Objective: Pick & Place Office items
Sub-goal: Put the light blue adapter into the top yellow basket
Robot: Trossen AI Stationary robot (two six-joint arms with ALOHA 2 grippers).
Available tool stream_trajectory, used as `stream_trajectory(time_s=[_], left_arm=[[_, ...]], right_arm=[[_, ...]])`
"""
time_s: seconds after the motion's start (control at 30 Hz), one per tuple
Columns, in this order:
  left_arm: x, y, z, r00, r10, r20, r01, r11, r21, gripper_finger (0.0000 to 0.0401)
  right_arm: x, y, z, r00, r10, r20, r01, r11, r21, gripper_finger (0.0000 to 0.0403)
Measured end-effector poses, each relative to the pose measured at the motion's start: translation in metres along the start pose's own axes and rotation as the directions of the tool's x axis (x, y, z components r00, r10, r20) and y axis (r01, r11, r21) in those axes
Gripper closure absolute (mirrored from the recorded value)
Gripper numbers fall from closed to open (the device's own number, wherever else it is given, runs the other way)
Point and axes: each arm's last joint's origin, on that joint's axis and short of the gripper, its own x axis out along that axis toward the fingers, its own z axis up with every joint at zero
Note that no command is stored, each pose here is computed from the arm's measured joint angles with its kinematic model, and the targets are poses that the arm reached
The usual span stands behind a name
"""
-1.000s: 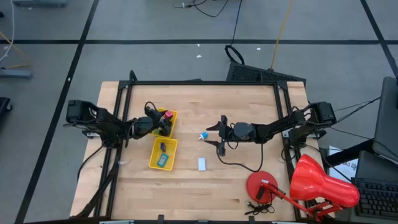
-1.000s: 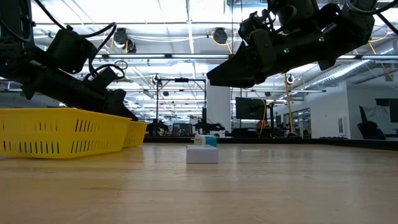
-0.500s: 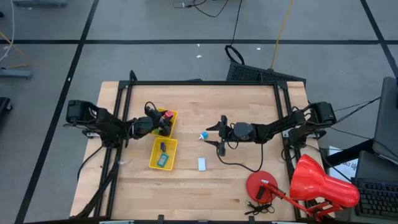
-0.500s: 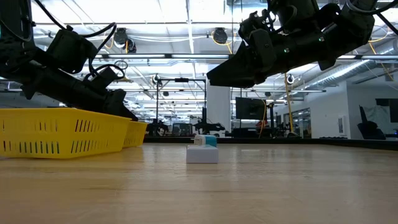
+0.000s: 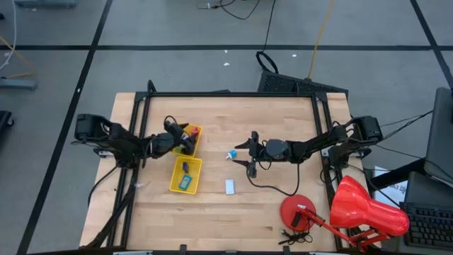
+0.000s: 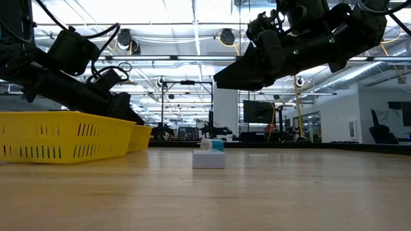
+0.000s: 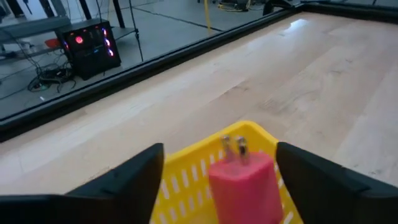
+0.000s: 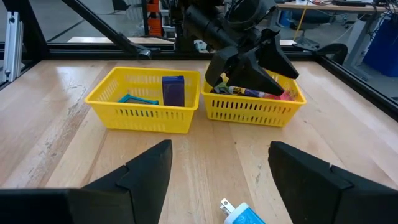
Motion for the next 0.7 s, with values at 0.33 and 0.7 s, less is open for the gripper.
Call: stream_trajectory(time_s=[0.33, 0.7], left_arm=[[-0.006, 0.0, 0.017, 0.996, -0.024, 0.088, 0.033, 0.995, -0.093, 0.0029], [-0.027, -0.007, 0.047, 0.95, -0.164, 0.266, 0.219, 0.956, -0.194, 0.0027]], right_arm=[[0.0, 0.0, -0.002, 1.0, -0.002, -0.022, 0.001, 1.0, -0.013, 0.0149], [-0.002, -0.01, -0.019, 0.97, -0.146, -0.193, 0.139, 0.989, -0.049, 0.0149]])
